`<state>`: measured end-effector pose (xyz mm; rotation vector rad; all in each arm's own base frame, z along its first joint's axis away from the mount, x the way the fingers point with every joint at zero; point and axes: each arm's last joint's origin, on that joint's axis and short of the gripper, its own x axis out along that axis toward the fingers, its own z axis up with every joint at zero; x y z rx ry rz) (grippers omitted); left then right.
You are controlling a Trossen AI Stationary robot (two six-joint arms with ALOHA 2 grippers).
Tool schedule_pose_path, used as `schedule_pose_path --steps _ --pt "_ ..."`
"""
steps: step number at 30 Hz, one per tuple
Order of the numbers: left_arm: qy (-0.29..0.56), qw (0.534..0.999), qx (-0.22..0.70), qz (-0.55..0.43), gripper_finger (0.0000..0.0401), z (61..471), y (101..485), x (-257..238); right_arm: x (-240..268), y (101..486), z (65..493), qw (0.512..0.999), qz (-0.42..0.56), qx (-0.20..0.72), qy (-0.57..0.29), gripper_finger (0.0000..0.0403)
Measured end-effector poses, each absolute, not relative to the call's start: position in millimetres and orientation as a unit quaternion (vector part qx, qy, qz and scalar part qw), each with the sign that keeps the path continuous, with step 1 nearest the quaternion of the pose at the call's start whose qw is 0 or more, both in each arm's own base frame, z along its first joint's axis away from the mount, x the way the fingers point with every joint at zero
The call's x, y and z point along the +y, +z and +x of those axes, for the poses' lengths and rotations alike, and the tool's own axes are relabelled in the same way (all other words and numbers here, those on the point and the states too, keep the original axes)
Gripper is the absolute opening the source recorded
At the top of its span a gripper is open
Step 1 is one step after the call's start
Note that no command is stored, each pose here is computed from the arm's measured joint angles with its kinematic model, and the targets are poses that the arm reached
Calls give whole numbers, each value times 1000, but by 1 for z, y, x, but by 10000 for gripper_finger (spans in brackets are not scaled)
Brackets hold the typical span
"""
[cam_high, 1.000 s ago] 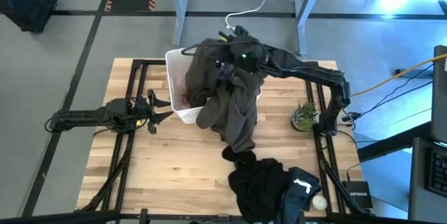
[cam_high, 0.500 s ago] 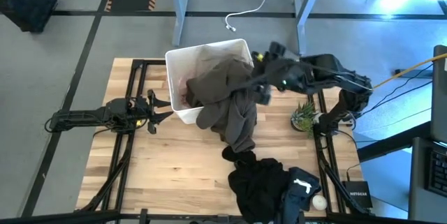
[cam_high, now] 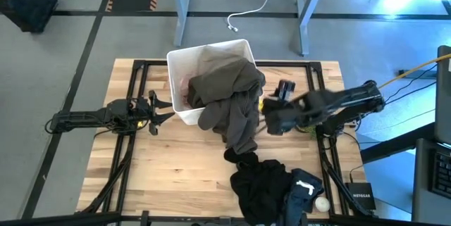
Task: Sort clothes
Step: Put the black hoodie into the white laundry bin
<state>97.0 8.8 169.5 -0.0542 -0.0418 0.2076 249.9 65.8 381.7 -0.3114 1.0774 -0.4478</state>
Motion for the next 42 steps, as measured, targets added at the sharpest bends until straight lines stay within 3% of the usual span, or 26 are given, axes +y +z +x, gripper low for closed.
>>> schedule_pose_path --steps 9,15,19,27,33,38,42 --pt "103 994 -21 -27 184 97 169 9 56 247 229 812 -183 515 -207 257" --pt "104 994 -21 -27 184 97 169 9 39 179 250 864 -125 463 -155 257" --pt "104 994 -21 -27 184 97 170 9 35 168 275 909 -98 389 -112 257" --pt "104 994 -21 -27 184 97 170 9 44 213 318 981 -68 174 -51 257" --pt "104 994 -20 -27 184 97 169 9 26 292 341 988 -82 13 -131 256" --pt "104 994 -20 -27 184 97 169 9 -19 359 353 972 -100 -6 -215 256" --pt "104 994 -20 -27 184 97 169 9 -47 395 348 960 -106 70 -248 256"
